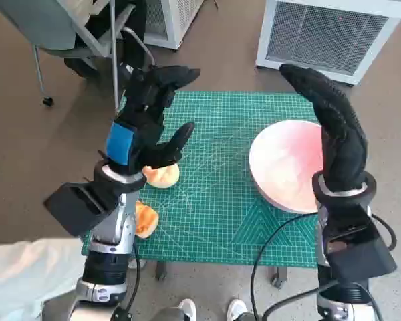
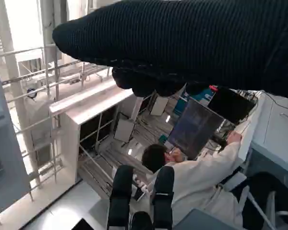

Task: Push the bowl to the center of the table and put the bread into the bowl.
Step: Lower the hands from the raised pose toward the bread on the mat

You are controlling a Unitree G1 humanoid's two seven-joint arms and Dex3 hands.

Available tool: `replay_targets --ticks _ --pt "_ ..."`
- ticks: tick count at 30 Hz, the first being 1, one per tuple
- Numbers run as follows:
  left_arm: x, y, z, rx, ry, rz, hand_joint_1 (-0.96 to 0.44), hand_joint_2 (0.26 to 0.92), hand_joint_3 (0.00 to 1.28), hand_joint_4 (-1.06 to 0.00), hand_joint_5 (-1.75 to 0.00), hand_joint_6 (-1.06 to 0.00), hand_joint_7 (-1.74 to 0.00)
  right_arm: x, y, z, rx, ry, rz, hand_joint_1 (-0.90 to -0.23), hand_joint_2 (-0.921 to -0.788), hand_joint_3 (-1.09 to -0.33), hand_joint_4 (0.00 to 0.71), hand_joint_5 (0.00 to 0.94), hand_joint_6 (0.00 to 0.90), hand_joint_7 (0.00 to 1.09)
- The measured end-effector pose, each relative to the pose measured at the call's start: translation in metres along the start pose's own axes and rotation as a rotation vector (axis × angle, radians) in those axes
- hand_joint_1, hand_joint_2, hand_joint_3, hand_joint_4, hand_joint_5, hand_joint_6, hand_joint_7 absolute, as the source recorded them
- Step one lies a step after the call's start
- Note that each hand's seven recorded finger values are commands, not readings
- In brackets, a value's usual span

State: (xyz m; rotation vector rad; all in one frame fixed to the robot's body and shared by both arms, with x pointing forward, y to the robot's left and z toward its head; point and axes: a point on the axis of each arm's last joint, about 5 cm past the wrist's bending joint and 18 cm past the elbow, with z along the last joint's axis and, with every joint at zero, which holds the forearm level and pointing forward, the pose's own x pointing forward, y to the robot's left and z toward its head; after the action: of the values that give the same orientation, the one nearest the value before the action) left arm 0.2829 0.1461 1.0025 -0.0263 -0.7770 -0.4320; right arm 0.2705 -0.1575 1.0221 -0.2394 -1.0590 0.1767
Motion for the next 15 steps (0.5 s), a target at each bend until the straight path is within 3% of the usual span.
replay_targets --ticks 15 --pt "-0.0002 0.0001 -0.0004 0.000 0.003 0.001 -0.31 0.771 0.65 0.00 -0.86 0.00 -1.04 -0.0007 0.0010 -0.0001 0.003 0.002 0.001 -0.576 -0.921 -0.748 0.292 0.000 -0.001 0.68"
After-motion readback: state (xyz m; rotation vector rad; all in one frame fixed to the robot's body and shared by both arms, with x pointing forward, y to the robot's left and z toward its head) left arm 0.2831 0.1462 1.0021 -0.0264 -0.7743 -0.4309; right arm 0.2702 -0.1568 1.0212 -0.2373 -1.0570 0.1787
